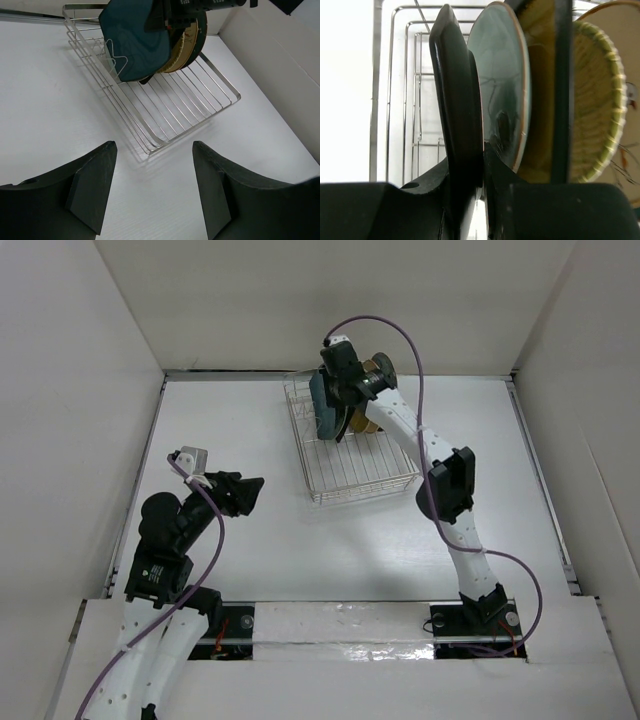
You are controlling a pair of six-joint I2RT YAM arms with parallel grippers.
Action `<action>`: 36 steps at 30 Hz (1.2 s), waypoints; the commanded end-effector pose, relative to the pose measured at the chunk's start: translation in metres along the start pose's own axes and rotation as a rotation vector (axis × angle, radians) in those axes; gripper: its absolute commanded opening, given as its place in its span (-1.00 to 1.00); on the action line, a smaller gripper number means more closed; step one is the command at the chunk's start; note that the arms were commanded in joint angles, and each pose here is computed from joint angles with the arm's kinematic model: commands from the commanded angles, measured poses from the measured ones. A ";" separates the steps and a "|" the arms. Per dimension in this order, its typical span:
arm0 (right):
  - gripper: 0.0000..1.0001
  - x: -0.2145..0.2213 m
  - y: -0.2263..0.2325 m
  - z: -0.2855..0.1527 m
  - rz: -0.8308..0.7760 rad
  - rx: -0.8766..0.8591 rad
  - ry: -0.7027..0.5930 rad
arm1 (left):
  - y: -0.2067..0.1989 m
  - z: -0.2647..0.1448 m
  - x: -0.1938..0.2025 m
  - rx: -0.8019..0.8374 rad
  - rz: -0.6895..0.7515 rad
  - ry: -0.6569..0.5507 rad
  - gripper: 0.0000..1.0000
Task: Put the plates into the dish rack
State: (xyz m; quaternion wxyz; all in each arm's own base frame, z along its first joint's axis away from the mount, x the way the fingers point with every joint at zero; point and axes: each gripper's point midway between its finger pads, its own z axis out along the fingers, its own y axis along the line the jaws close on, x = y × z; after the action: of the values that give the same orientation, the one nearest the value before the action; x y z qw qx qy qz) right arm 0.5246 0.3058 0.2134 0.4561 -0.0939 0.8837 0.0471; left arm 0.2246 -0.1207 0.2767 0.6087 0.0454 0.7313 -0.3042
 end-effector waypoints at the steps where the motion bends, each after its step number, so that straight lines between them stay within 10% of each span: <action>1: -1.00 -0.041 0.001 0.003 0.066 0.002 -0.144 | -0.007 -0.001 -0.016 0.020 0.029 -0.044 0.17; 11: -0.93 -0.037 0.018 0.015 0.071 -0.051 -0.154 | -0.003 0.003 -0.012 0.003 0.022 -0.026 0.17; 13: -0.28 -0.043 0.028 0.009 0.082 -0.083 -0.186 | -0.002 0.004 -0.013 -0.003 0.021 -0.025 0.17; 16: 0.16 -0.063 0.037 -0.006 0.125 -0.149 -0.261 | 0.001 0.005 -0.012 -0.018 0.018 -0.023 0.18; 20: 0.39 -0.091 0.052 -0.028 0.158 -0.202 -0.348 | 0.004 0.005 -0.011 -0.034 0.017 -0.023 0.18; 30: 0.56 -0.096 0.042 -0.068 0.128 -0.136 -0.430 | 0.011 0.008 -0.009 -0.066 0.011 -0.013 0.18; 36: 0.13 -0.048 0.023 -0.082 0.149 -0.067 -0.448 | 0.015 0.007 -0.009 -0.085 0.008 -0.018 0.18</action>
State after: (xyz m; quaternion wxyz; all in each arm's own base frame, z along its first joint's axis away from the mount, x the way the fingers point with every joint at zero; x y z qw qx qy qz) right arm 0.4867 0.3272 0.2801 0.5904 -0.0615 0.7946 0.1275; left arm 0.2377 -0.1107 0.2604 0.5956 0.0154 0.7554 -0.2730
